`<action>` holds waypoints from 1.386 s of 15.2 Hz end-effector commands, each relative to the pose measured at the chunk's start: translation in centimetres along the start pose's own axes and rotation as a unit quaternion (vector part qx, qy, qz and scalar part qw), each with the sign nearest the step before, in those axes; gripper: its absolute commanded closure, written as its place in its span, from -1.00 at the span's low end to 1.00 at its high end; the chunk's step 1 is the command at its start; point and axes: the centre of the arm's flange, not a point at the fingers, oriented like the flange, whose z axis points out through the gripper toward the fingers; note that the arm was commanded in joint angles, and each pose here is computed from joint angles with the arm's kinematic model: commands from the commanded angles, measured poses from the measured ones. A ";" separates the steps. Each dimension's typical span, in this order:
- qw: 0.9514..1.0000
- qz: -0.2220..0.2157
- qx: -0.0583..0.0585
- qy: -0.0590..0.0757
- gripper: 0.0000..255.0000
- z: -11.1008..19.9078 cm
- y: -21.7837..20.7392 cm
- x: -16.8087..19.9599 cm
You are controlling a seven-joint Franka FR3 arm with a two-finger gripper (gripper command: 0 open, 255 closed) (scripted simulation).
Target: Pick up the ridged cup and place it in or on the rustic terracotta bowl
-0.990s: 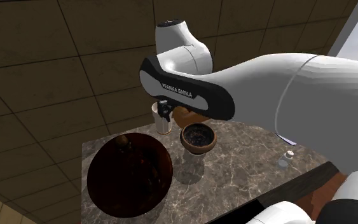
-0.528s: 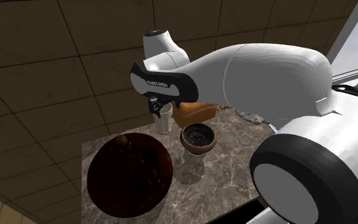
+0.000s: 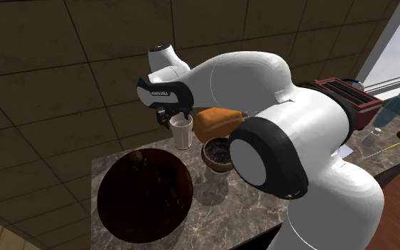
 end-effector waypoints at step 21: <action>1.000 -0.009 -0.003 -0.001 1.00 7.7 -0.9 6.4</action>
